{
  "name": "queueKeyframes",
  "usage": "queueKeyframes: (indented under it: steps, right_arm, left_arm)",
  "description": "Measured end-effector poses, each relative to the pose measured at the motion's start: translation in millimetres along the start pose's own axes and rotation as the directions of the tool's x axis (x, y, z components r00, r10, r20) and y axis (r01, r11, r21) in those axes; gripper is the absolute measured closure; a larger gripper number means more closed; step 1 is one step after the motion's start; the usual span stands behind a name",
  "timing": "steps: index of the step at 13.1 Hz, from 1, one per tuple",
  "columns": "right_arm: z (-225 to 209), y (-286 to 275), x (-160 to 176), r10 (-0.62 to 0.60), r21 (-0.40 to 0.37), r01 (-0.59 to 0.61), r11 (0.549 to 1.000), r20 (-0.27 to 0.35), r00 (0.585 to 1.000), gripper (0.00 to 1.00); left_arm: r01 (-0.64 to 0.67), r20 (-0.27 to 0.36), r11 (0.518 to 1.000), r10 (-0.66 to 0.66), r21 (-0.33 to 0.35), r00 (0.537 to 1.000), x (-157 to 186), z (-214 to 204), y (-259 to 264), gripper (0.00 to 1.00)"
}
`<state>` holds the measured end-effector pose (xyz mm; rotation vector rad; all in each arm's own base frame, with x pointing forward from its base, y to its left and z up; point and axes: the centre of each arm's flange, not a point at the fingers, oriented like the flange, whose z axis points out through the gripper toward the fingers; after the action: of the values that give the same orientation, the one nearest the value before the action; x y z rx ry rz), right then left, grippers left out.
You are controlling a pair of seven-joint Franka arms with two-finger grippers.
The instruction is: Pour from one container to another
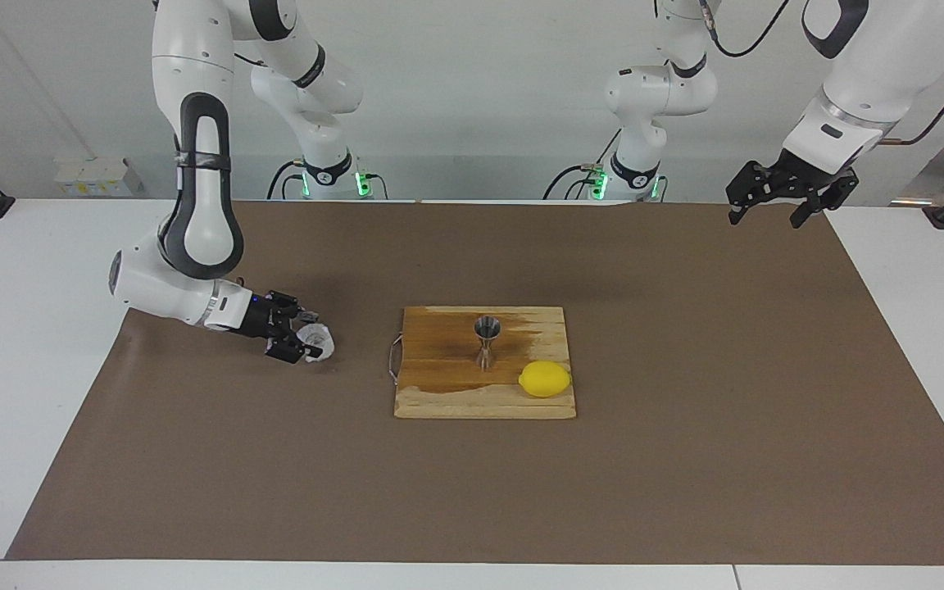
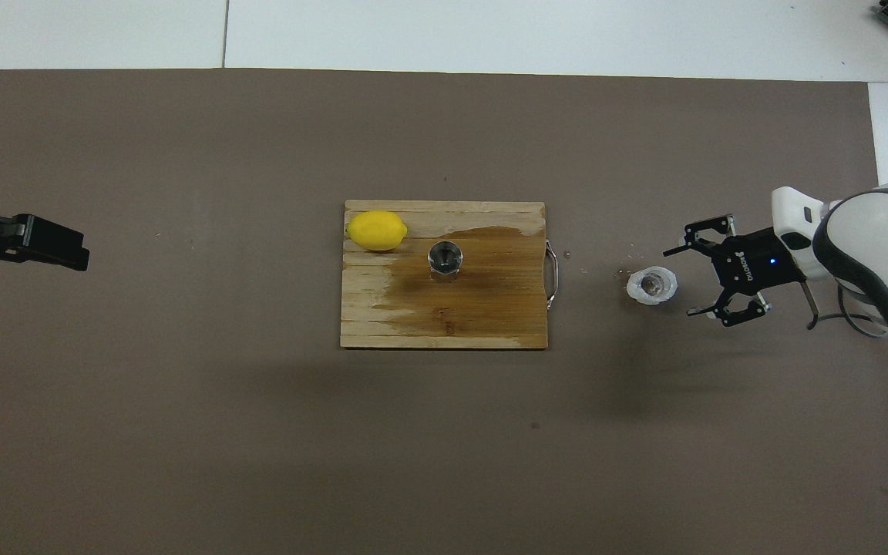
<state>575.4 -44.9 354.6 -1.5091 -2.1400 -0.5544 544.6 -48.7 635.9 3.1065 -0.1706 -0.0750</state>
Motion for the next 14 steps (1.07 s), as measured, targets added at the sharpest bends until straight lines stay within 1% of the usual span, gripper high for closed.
queueKeyframes:
  steps: [2, 3, 4, 5, 7, 8, 9, 10, 11, 12, 14]
  right_arm:
    - [-35.9, -7.6, 28.5, 0.135, 0.003, -0.136, 0.991, 0.059, 0.989, 0.00]
    - [-48.2, -10.2, 37.6, 0.215, -0.010, -0.215, 0.977, 0.086, 0.973, 0.00]
    - [-56.4, -11.9, 43.6, 0.302, -0.024, -0.301, 0.953, 0.115, 0.946, 0.00]
    - [-61.2, -11.9, 48.5, 0.386, -0.035, -0.385, 0.922, 0.153, 0.910, 0.00]
    - [-58.2, 0.4, 70.9, 0.531, -0.074, -0.532, 0.843, 0.268, 0.804, 0.00]
    - [-51.4, 8.7, 86.3, 0.599, -0.108, -0.598, 0.794, 0.309, 0.739, 0.00]
    - [-43.9, 15.3, 100.5, 0.666, -0.152, -0.661, 0.735, 0.343, 0.662, 0.00]
    - [-38.6, 18.9, 109.4, 0.723, -0.198, -0.710, 0.676, 0.366, 0.586, 0.00]
    - [-34.1, 21.3, 116.1, 0.778, -0.251, -0.753, 0.608, 0.380, 0.501, 0.00]
    - [-29.1, 24.4, 124.6, 0.835, -0.320, -0.791, 0.521, 0.382, 0.396, 0.00]
    - [-20.6, 28.8, 139.5, 0.916, -0.448, -0.823, 0.349, 0.349, 0.199, 0.00]
  left_arm:
    - [0.000, 0.000, 1.000, 0.000, 0.000, 1.000, 0.0, 0.0, 0.0, 0.00]
    - [0.000, 0.000, 1.000, 0.000, 0.000, 1.000, 0.0, 0.0, 0.0, 0.00]
    - [0.000, 0.000, 1.000, 0.000, 0.000, 1.000, 0.0, 0.0, 0.0, 0.00]
    - [0.000, 0.000, 1.000, 0.000, 0.000, 1.000, 0.0, 0.0, 0.0, 0.00]
    - [0.000, 0.000, 1.000, 0.000, 0.000, 1.000, 0.0, 0.0, 0.0, 0.00]
    - [0.000, 0.000, 1.000, 0.000, 0.000, 1.000, 0.0, 0.0, 0.0, 0.00]
    - [0.000, 0.000, 1.000, 0.000, 0.000, 1.000, 0.0, 0.0, 0.0, 0.00]
    - [0.000, 0.000, 1.000, 0.000, 0.000, 1.000, 0.0, 0.0, 0.0, 0.00]
    - [0.000, 0.000, 1.000, 0.000, 0.000, 1.000, 0.0, 0.0, 0.0, 0.00]
    - [0.000, 0.000, 1.000, 0.000, 0.000, 1.000, 0.0, 0.0, 0.0, 0.00]
    - [0.000, 0.000, 1.000, 0.000, 0.000, 1.000, 0.0, 0.0, 0.0, 0.00]
